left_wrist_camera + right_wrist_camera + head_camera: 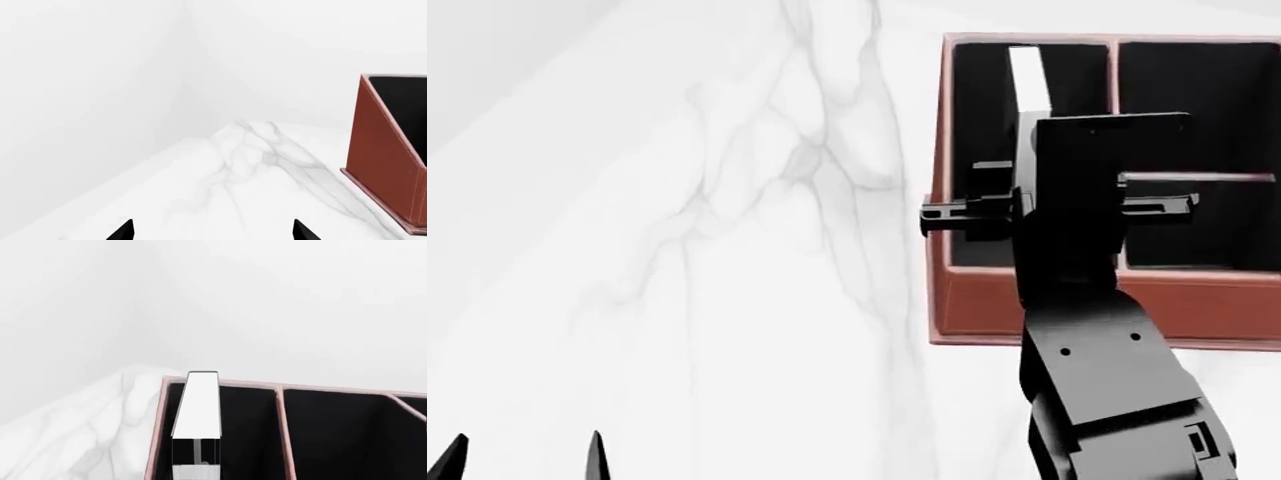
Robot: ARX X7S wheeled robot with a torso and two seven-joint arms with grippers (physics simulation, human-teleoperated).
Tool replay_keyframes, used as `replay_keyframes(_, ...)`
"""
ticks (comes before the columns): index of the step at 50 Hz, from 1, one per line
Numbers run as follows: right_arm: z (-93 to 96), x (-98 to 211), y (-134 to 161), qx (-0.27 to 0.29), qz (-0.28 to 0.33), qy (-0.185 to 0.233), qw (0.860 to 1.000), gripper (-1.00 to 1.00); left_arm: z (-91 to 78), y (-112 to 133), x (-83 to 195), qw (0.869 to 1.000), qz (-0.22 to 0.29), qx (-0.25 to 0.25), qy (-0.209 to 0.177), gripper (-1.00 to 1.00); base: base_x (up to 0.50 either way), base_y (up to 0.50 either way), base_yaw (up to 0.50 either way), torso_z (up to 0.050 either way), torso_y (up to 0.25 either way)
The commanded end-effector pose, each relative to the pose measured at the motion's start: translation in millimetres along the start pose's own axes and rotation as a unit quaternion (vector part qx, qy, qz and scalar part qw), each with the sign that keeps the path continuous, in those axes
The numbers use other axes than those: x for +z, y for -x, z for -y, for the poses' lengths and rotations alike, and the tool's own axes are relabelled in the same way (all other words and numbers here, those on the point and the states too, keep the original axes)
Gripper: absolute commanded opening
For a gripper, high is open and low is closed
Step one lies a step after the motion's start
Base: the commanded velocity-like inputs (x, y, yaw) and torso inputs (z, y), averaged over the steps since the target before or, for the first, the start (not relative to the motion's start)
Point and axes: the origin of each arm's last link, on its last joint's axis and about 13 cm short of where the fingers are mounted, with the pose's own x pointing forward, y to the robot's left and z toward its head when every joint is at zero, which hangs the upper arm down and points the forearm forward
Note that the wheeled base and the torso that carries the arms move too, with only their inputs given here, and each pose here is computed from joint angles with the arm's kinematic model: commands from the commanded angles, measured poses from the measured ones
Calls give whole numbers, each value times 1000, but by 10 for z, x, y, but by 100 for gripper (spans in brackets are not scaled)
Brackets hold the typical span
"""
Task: Pick up the book and place it in the left compartment of the caddy.
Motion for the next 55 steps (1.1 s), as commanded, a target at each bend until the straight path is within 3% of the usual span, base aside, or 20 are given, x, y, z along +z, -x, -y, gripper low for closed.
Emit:
replay_keyframes(1, 31, 102, -63, -9, 26, 18, 999, -100, -1, 2, 6, 1000, 1, 4, 6, 100, 0, 0, 0, 0, -35)
replay_keyframes(5, 29, 109, -70, -9, 29, 18, 999, -100, -1, 7, 17, 1000, 19, 10, -8, 100, 0, 0, 0, 1, -92)
replay_keyframes(9, 36, 119, -78, -12, 35, 19, 999, -100, -8, 0, 30, 1000, 11, 11, 12, 100, 0, 0, 0, 4, -230)
replay_keyframes(27, 44, 108, -189, -12, 70, 12, 997, -100, -8, 0, 25, 1000, 7, 11, 15, 100, 0, 0, 0, 0, 1)
replay_keyframes(47, 47, -1, -370, -9, 58, 6, 998, -100, -8, 9, 32, 1000, 19, 14, 3, 100, 0, 0, 0, 0, -19)
replay_keyframes(55, 47, -16, -393, -9, 57, 5, 998, -100, -9, 6, 34, 1000, 8, 13, 18, 100, 0, 0, 0, 0, -125)
